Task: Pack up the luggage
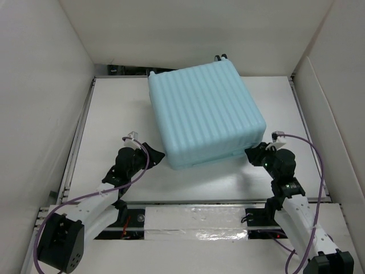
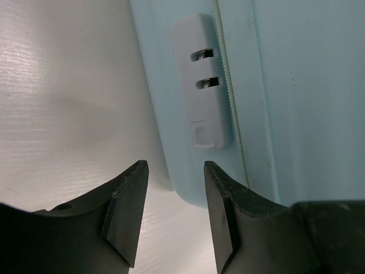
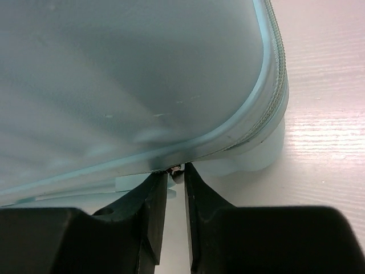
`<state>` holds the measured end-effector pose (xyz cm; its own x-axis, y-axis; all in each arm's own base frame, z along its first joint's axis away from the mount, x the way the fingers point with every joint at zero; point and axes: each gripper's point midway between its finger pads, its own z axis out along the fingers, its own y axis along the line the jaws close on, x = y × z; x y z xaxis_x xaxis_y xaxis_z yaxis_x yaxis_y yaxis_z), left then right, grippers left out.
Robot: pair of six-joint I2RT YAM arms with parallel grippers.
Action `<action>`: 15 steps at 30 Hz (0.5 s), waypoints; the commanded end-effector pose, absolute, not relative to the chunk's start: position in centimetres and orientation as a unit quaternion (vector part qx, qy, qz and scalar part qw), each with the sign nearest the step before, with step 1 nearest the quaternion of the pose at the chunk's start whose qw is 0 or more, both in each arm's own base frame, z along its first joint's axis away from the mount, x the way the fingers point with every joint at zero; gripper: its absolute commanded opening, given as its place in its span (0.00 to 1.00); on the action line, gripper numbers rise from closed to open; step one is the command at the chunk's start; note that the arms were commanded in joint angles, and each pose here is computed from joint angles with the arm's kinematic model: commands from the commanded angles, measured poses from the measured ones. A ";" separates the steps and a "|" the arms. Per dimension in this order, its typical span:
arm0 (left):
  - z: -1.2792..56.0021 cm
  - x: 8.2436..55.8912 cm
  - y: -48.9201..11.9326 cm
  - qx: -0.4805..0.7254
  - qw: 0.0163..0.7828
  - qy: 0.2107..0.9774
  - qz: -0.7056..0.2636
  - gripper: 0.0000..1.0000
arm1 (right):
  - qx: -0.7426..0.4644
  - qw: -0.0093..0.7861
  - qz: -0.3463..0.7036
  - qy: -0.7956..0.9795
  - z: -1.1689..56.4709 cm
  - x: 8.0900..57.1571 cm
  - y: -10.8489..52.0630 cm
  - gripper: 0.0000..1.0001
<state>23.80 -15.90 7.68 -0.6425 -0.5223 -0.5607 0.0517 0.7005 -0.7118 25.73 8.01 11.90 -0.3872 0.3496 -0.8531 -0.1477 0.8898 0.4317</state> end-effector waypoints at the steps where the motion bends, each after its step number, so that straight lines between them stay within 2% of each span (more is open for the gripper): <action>1: 9.9 24.7 -16.8 -0.123 0.422 0.811 -0.387 0.40 | 0.056 0.625 0.222 0.746 15.6 27.5 7.6 0.21; 6: 10.7 24.5 -17.9 -0.109 0.417 0.805 -0.408 0.40 | 0.059 0.630 0.224 0.741 15.7 27.5 7.5 0.00; 13: 13.6 25.6 -19.3 -0.096 0.433 0.775 -0.451 0.40 | -0.036 0.584 0.269 0.765 16.5 25.0 12.8 0.00; 14: 13.2 25.8 -19.5 -0.097 0.426 0.778 -0.451 0.40 | -0.037 0.557 0.250 0.791 15.1 24.3 12.8 0.00; 15: 13.4 25.9 -19.8 -0.093 0.425 0.777 -0.456 0.40 | -0.040 0.562 0.244 0.790 16.6 24.2 13.1 0.00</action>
<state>24.41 -17.60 8.42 -0.6599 -0.5189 -0.5434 0.0986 0.6571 -0.7473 25.12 9.69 12.10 -0.3862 0.2536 -0.8869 -0.1940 0.9176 0.3468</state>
